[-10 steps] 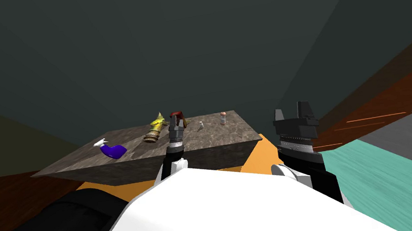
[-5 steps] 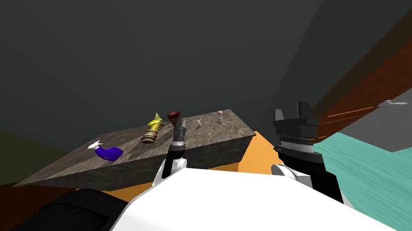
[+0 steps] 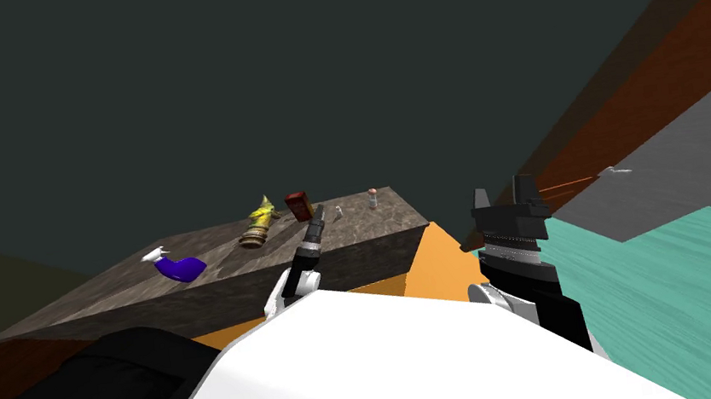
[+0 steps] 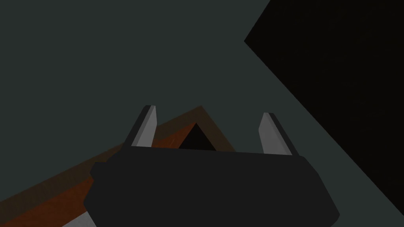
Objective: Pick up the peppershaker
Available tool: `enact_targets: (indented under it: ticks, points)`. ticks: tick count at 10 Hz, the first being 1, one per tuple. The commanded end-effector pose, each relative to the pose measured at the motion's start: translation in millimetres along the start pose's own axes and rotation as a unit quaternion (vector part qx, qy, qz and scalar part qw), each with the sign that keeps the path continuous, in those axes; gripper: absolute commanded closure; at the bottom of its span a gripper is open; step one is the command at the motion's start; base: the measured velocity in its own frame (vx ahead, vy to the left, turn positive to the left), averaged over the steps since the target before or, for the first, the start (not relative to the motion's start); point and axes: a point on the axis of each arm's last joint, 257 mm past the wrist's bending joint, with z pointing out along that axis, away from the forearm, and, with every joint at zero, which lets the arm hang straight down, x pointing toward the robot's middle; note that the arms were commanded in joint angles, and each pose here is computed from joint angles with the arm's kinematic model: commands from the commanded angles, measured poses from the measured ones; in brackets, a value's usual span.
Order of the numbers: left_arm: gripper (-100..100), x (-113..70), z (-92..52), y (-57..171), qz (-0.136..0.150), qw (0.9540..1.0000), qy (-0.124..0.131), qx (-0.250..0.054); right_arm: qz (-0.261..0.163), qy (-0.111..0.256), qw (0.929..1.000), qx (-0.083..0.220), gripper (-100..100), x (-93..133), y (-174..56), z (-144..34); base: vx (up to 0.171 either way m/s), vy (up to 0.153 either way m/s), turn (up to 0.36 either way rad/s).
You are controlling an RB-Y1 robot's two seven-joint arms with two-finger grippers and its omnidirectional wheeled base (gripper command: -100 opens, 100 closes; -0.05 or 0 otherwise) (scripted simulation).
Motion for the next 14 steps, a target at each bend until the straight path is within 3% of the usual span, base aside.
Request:
enact_targets:
  ticks: [1,5,8,12,14]
  points:
    - [-100,3.9,2.5,18.4,0.025,0.9994,0.018,-0.016,0.000,0.000,1.0000,0.000,0,0.0,0.0,0.0,-0.083,-0.015,-0.153]
    - [-100,6.6,3.1,68.2,0.091,0.9921,0.059,-0.063,0.000,0.000,1.0000,0.000,0,0.0,0.0,0.0,-0.068,-0.013,-0.153]
    - [-100,-1.8,-1.7,113.3,0.143,0.9799,0.084,-0.111,0.000,0.000,1.0000,0.000,0,0.0,0.0,0.0,-0.039,-0.004,-0.197]
    - [-100,-27.5,-15.7,176.1,0.208,0.9545,0.104,-0.187,0.000,0.000,1.0000,0.000,0,-0.1,0.0,-0.1,0.019,0.011,-0.220]
    - [-100,-46.2,-28.8,210.1,0.237,0.9368,0.111,-0.232,0.000,0.000,1.0000,0.000,0,-0.1,0.0,-0.1,0.042,0.025,-0.219]
